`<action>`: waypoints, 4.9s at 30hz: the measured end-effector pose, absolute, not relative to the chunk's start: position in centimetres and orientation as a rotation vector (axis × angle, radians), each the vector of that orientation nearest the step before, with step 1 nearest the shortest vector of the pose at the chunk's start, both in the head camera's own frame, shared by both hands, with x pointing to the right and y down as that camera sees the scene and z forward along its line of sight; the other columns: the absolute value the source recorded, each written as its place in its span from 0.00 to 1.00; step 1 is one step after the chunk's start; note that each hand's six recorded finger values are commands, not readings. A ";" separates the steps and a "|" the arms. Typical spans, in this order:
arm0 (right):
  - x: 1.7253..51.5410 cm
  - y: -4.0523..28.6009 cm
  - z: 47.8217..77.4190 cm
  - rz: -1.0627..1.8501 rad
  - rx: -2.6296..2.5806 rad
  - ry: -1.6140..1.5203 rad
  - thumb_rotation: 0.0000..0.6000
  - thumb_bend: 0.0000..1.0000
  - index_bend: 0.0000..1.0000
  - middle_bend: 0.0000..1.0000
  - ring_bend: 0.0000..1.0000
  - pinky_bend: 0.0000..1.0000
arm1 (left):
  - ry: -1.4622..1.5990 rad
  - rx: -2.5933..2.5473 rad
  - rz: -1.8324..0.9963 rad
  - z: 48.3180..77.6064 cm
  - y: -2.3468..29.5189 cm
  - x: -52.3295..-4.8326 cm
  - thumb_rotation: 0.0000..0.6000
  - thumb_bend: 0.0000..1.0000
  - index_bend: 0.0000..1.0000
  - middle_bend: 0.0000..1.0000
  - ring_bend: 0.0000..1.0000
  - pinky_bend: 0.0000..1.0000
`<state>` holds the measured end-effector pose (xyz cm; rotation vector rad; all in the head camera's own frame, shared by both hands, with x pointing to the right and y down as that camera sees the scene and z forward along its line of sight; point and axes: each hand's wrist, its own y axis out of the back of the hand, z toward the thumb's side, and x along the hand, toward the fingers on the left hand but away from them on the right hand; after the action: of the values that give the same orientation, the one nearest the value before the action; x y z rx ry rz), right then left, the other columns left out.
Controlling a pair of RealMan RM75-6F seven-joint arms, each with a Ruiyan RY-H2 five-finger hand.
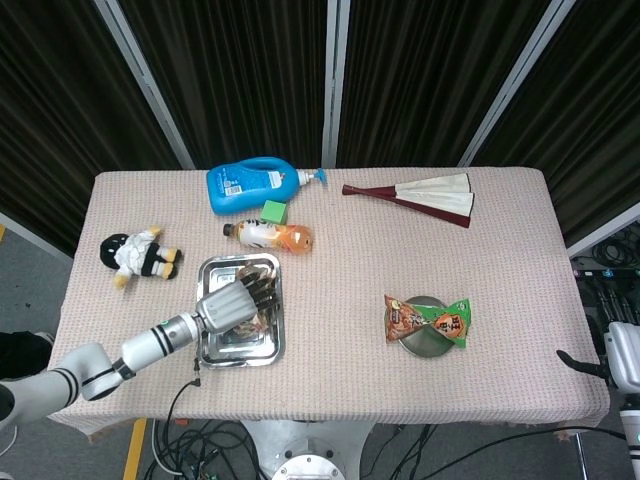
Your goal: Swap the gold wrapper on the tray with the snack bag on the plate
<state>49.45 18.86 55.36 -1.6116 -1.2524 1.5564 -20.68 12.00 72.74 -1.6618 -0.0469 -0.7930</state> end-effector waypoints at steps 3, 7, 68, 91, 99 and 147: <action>49.5 18.9 55.4 1.560 -1.613 -1.251 1.00 0.02 0.00 0.00 0.00 0.00 | -0.056 -1.650 -0.784 73.3 11.9 -20.3 1.00 0.06 0.14 0.16 0.08 0.21; 49.5 18.8 55.3 1.561 -1.612 -1.252 1.00 0.02 0.00 0.00 0.00 0.00 | -0.044 -1.639 -0.767 73.7 11.7 -19.7 1.00 0.15 0.23 0.23 0.15 0.28; 51.0 19.3 56.1 1.575 -1.644 -1.294 1.00 0.02 0.00 0.00 0.00 0.00 | 0.212 -1.582 -0.508 72.2 5.0 -8.3 1.00 0.19 0.12 0.14 0.14 0.29; 38.0 13.9 60.2 1.454 -1.857 -0.712 1.00 0.00 0.00 0.00 0.00 0.00 | 0.763 -1.528 -1.273 64.8 12.3 -40.4 1.00 0.06 0.12 0.17 0.13 0.23; 33.7 14.3 63.6 1.459 -1.867 -0.520 1.00 0.00 0.00 0.00 0.00 0.00 | 0.961 -1.521 -1.381 62.3 17.0 -43.8 1.00 0.06 0.14 0.18 0.13 0.23; 16.2 13.8 62.7 1.024 -1.978 -0.502 1.00 0.22 0.74 0.66 0.59 0.75 | 1.222 -1.472 -1.427 59.0 22.4 -50.0 1.00 0.06 0.15 0.20 0.11 0.22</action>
<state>16.16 13.78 62.72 -1.9781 -0.5024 1.0244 -49.98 22.39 59.00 -1.4716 1.2223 -1.4268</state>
